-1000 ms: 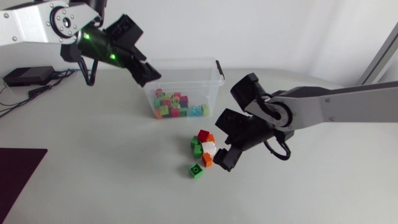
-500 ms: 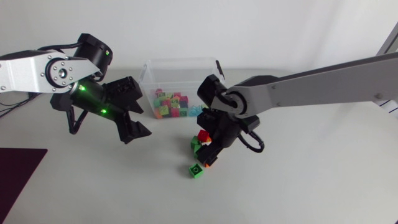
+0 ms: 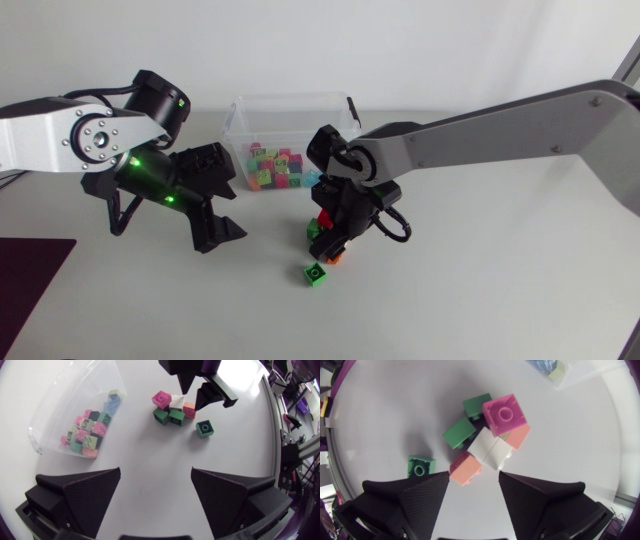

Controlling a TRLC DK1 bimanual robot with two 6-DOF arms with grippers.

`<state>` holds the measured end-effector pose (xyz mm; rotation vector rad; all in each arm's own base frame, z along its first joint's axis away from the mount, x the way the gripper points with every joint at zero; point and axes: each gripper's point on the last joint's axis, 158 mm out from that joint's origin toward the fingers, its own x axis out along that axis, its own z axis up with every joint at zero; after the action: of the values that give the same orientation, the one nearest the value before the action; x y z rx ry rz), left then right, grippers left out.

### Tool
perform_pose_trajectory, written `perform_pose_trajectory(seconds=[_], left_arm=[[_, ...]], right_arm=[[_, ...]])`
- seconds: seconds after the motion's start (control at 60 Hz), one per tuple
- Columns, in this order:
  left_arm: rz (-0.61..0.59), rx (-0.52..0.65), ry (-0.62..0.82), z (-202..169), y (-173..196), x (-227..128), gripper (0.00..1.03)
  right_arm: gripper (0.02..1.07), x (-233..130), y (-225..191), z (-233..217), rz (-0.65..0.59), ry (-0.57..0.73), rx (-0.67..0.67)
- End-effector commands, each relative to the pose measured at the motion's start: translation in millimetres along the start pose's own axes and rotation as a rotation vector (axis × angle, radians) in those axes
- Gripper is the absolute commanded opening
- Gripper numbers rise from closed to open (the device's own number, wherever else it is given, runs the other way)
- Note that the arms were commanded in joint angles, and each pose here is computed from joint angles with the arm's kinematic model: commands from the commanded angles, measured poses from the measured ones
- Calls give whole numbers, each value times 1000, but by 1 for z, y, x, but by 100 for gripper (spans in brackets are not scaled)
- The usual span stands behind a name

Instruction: Place the duplo bricks in the container

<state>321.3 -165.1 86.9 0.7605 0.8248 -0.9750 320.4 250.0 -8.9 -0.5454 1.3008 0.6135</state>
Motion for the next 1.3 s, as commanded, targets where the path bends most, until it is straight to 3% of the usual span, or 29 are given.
perform_pose_trajectory(seconds=[0.0,0.25,0.483,1.017,1.183,1.283], left_arm=[[-22,-12,20,-5,-12,2,98],[-52,-7,51,-2,-35,12,97],[-49,-5,54,0,-37,12,97],[-61,-5,60,0,-41,18,97],[-106,-18,91,-1,-56,31,97],[-142,-11,106,2,-71,42,97]], right_arm=[[64,11,8,-3,15,44,15],[64,19,16,-4,33,74,9],[60,25,14,-14,38,108,31],[60,26,9,-15,42,117,53],[29,32,7,-17,44,126,59],[28,33,7,-19,44,130,59]])
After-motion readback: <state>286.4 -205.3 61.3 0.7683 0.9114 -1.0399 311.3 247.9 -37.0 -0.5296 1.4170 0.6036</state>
